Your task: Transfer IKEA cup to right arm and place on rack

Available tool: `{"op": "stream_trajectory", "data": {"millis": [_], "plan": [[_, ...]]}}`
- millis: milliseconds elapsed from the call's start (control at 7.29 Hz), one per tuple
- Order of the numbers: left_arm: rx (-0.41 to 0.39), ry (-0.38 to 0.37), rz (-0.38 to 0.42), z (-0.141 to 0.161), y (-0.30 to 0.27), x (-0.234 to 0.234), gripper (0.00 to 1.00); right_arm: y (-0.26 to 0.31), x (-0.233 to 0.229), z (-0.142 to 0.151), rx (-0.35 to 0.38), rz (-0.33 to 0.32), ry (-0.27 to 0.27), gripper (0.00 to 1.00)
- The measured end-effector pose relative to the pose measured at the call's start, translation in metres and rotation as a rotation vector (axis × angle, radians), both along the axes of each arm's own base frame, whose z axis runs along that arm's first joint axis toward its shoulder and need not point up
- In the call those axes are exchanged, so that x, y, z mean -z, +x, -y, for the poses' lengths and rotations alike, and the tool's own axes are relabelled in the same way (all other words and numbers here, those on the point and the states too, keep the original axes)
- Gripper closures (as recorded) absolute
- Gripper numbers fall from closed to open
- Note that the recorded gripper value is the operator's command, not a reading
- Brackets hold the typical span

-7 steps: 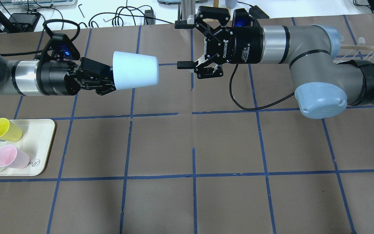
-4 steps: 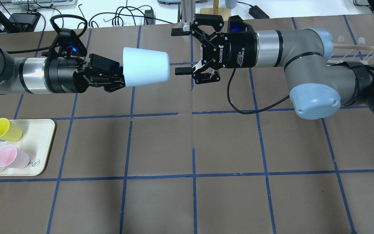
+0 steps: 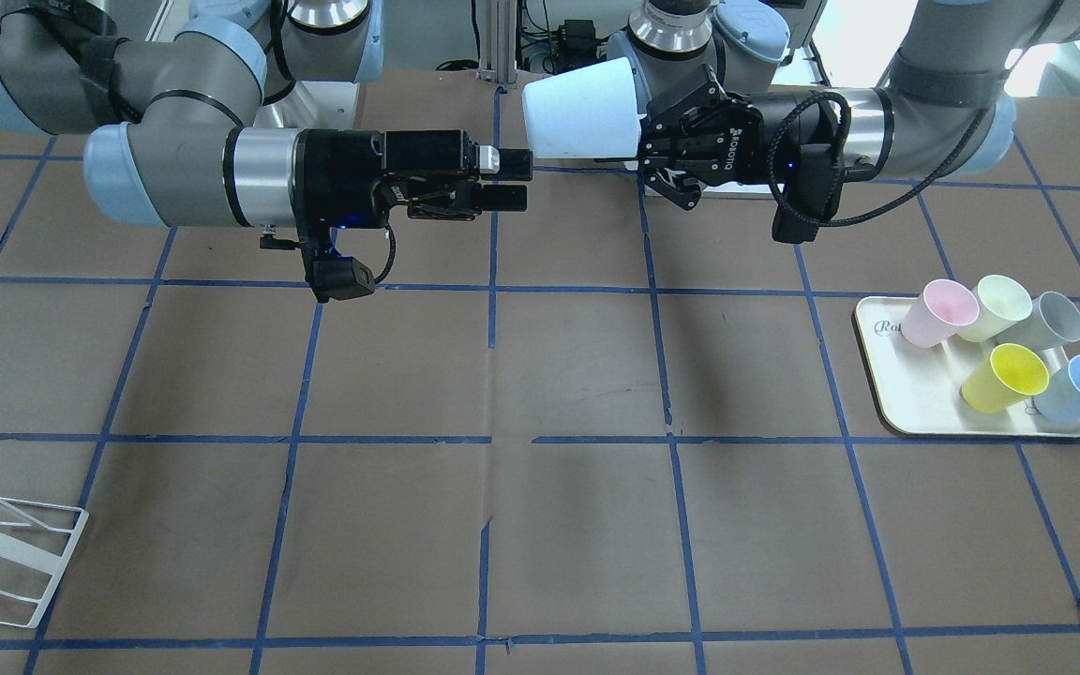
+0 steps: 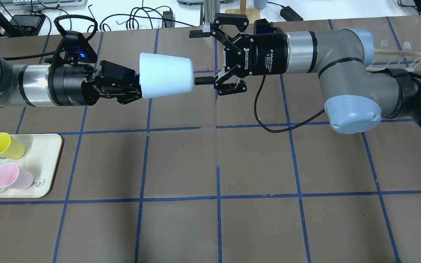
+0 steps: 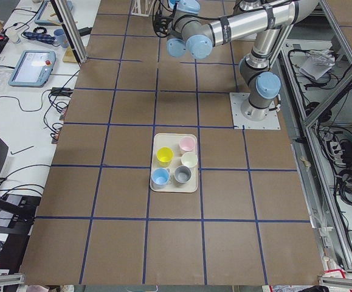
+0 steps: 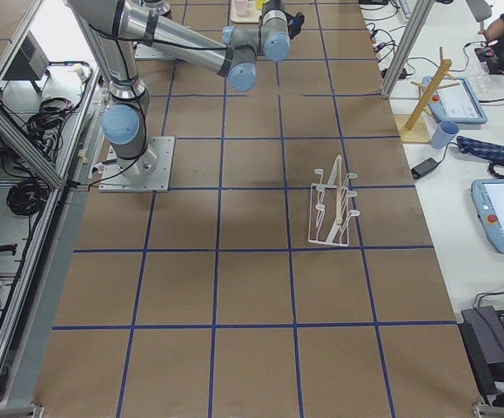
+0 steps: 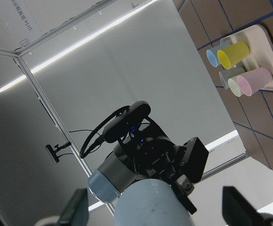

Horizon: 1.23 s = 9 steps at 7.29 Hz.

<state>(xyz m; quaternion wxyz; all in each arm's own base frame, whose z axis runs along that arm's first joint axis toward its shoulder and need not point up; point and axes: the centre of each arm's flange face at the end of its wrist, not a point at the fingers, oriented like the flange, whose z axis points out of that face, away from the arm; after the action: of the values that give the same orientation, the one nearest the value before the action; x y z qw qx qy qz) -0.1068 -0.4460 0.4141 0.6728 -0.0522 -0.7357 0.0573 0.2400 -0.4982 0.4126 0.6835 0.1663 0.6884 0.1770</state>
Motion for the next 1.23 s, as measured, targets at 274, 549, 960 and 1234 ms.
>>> {"op": "stream_trajectory", "data": {"millis": [274,549,960,1234], "plan": [[-0.001,-0.001,0.0,-0.001,-0.001,0.0,1.0,0.001,-0.009,-0.004,-0.001,-0.001,0.032,0.0],[-0.011,-0.002,-0.004,0.0,-0.001,0.0,1.0,0.0,-0.019,-0.019,-0.001,-0.003,0.04,0.0],[-0.017,-0.005,-0.005,0.001,-0.001,0.0,1.0,0.006,-0.018,-0.034,-0.011,-0.009,0.057,0.12],[-0.017,-0.007,-0.004,0.0,-0.001,-0.001,0.94,0.015,-0.02,-0.039,-0.032,-0.011,0.077,0.21]]}}
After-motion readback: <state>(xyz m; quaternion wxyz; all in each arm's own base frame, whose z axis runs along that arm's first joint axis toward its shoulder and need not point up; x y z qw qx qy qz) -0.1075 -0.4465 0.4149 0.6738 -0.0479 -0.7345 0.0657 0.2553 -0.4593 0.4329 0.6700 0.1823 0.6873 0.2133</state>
